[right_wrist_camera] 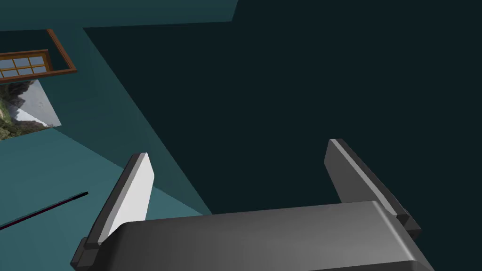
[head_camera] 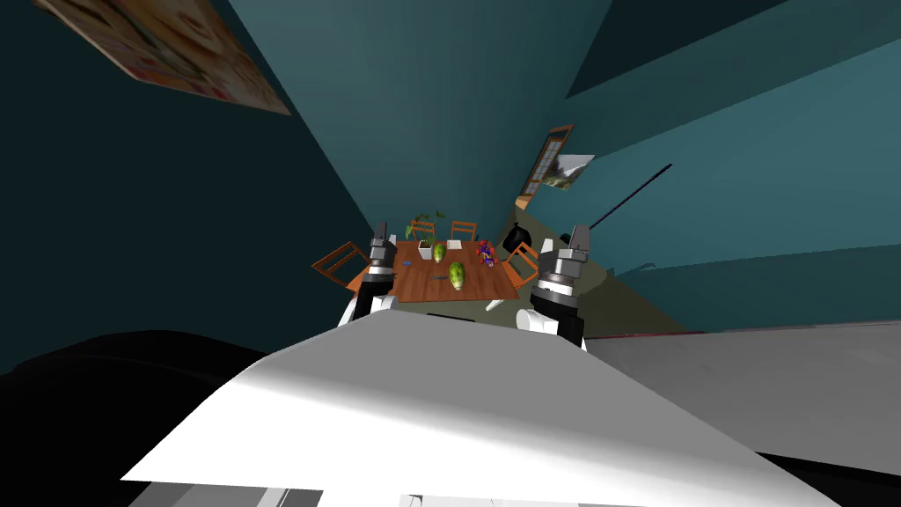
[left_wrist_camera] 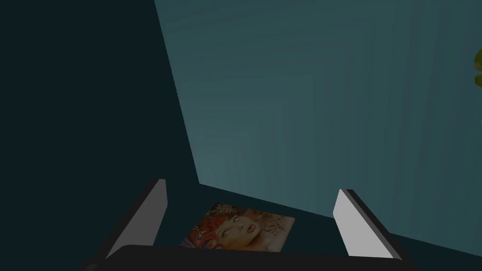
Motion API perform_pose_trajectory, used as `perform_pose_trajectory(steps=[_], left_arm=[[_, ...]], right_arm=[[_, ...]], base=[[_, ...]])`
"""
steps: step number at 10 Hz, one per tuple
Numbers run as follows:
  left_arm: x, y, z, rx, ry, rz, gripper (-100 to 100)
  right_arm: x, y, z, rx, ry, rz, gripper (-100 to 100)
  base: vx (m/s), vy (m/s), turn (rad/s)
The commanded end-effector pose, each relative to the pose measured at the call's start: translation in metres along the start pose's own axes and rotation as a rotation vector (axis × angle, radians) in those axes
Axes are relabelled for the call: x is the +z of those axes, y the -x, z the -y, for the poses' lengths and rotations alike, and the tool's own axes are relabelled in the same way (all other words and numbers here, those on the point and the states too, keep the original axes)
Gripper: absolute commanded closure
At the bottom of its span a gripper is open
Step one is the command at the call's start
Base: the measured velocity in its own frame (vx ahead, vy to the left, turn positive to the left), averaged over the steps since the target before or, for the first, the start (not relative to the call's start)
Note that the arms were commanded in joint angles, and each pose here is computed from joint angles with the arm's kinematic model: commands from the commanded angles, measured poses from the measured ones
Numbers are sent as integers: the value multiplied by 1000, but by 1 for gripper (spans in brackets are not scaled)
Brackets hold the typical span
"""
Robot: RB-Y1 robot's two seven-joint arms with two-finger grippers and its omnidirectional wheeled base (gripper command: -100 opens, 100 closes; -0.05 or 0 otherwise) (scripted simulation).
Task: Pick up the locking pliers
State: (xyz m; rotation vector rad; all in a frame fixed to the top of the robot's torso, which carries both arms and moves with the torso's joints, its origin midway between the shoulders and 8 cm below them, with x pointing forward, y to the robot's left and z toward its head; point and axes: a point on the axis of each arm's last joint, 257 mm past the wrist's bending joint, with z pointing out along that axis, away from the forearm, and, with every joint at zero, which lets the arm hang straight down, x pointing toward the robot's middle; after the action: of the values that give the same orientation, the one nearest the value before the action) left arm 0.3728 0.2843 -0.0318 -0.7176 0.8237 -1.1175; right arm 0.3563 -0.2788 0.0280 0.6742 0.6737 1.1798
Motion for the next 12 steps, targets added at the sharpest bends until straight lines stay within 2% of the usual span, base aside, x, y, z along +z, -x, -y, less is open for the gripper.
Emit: perform_pose_trajectory(steps=[1,4,6,7,8,10,11,12], left_arm=[[-4,2,-17,21,31,-28,-100],[-14,13,-55,48,107,-53,-100],[-25,28,-89,62,179,-55,-100],[-30,37,-103,67,213,-51,-100],[-32,37,-107,67,220,-51,-100],[-47,60,-141,71,301,-31,-100],[-50,60,-145,71,312,-31,-100],[-59,73,-162,70,353,-16,-100]], right_arm=[[0,0,0,0,0,0,0],[0,0,0,0,0,0,0],[0,0,0,0,0,0,0],[0,0,0,0,0,0,0],[0,0,0,0,0,0,0],[0,0,0,0,0,0,0],[0,0,0,0,0,0,0],[0,0,0,0,0,0,0]], base=[[-81,-20,-133],[-116,1,-167],[-69,3,-223],[-71,-5,-293],[-49,-2,-63],[-44,-7,-235],[-34,6,-93],[-30,1,-200]])
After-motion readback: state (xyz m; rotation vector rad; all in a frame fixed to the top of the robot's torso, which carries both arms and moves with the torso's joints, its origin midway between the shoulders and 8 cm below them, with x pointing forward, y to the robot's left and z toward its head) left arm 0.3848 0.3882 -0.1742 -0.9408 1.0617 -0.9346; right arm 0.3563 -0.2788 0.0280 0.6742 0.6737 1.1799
